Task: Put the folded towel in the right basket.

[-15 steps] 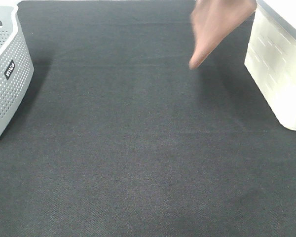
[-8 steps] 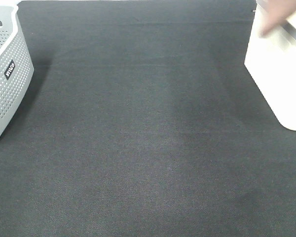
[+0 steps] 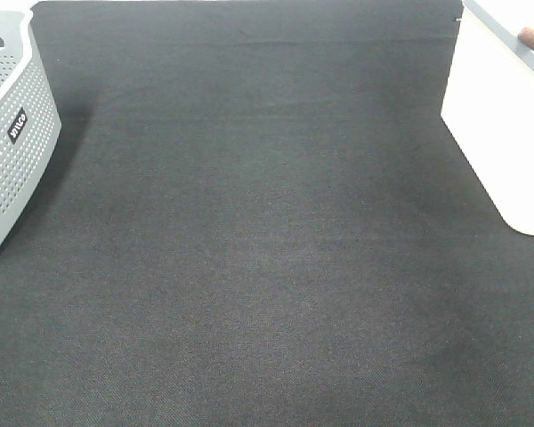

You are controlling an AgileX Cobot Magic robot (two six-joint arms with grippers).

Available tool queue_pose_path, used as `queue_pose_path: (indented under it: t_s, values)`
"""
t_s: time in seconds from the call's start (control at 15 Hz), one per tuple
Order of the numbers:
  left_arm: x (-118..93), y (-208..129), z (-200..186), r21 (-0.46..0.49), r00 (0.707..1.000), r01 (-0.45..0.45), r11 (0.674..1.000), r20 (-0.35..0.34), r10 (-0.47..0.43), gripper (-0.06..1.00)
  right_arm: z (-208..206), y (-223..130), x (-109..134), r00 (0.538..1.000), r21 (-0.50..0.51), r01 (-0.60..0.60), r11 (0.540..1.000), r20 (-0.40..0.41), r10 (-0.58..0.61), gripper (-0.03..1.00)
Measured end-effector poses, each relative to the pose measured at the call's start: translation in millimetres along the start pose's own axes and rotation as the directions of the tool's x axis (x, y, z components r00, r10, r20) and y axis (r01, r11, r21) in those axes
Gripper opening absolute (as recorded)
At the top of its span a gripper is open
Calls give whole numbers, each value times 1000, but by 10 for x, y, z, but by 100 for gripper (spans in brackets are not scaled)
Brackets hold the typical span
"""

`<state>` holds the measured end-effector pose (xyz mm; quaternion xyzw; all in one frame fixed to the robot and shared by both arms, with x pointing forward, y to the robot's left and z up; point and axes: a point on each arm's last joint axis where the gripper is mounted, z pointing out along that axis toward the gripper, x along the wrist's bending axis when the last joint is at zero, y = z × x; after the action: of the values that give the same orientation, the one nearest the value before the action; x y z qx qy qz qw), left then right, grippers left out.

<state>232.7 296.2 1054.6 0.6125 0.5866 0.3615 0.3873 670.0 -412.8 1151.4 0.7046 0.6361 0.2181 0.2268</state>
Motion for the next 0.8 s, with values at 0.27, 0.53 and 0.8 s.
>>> queue_pose_path:
  t_s: [0.27, 0.53, 0.8]
  values:
    - [0, 0, 0, 0, 1000, 0, 1000, 0, 0, 87, 335, -59, -49, 1000, 68, -29, 997, -6, 29, 24]
    - [0, 0, 0, 0, 1000, 0, 1000, 0, 0, 87, 539, -108, -85, 996, 111, -88, 990, 12, 87, 57]
    - [0, 0, 0, 0, 1000, 0, 1000, 0, 0, 87, 345, -43, 38, 983, 67, -152, 986, -97, 158, 63]
